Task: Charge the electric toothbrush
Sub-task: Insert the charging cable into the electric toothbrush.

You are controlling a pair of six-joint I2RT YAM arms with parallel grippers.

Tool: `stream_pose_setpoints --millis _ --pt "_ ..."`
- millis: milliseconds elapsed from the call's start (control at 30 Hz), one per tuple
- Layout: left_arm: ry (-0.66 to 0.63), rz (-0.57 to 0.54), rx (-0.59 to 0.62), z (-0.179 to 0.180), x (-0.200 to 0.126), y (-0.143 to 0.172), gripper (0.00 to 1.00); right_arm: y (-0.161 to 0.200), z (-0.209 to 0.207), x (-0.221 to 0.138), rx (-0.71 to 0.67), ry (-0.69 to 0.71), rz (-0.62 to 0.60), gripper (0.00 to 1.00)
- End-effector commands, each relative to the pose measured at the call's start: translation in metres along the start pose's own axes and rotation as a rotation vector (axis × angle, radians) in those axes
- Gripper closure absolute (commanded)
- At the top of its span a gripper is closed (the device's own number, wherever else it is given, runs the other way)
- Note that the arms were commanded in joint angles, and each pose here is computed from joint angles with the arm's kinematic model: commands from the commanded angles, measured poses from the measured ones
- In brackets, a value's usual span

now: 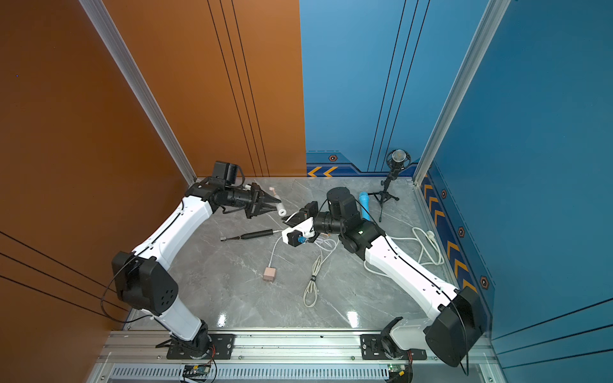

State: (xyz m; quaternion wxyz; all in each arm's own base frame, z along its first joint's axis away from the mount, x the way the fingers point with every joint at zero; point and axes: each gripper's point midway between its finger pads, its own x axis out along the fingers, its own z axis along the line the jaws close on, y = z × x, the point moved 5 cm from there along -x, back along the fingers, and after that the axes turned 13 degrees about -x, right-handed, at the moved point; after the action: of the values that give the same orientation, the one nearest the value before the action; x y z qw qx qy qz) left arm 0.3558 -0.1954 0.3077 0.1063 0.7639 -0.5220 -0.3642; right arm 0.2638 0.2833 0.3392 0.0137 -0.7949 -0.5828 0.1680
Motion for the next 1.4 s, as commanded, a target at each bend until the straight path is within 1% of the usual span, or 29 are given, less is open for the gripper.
stream_pose_setpoints --millis 0,100,267,467,767,933,1067,1167,1267,1367 --pt "0.009 0.066 0.033 -0.006 -0.001 0.012 1.0 0.002 -0.005 0.002 -0.069 -0.017 -0.025 1.0" --pt "0.008 0.071 0.033 -0.005 -0.001 0.012 1.0 0.005 -0.009 0.001 -0.09 -0.005 -0.017 1.0" --pt "0.014 0.075 0.042 -0.007 -0.003 0.015 1.0 0.011 -0.008 -0.001 -0.107 -0.041 0.002 1.0" --pt "0.012 0.069 0.037 -0.005 -0.003 0.013 1.0 0.009 -0.012 -0.001 -0.115 -0.036 -0.019 1.0" --pt "0.018 0.066 0.049 -0.009 -0.004 0.017 1.0 0.01 -0.007 0.004 -0.12 -0.063 -0.029 1.0" --pt "0.018 0.064 0.049 -0.009 -0.005 0.018 1.0 0.013 -0.006 0.005 -0.132 -0.074 -0.011 1.0" --pt "0.017 0.069 0.061 -0.009 -0.003 0.021 1.0 0.018 -0.002 0.007 -0.163 -0.088 0.027 1.0" --pt "0.016 0.085 0.089 -0.012 0.0 0.026 1.0 0.023 0.0 0.008 -0.198 -0.098 0.062 1.0" --pt "0.015 0.113 0.126 -0.015 0.003 0.035 1.0 0.027 0.0 0.01 -0.238 -0.079 0.087 1.0" --pt "0.014 0.121 0.138 -0.015 0.004 0.038 1.0 0.029 -0.002 0.009 -0.258 -0.08 0.105 1.0"
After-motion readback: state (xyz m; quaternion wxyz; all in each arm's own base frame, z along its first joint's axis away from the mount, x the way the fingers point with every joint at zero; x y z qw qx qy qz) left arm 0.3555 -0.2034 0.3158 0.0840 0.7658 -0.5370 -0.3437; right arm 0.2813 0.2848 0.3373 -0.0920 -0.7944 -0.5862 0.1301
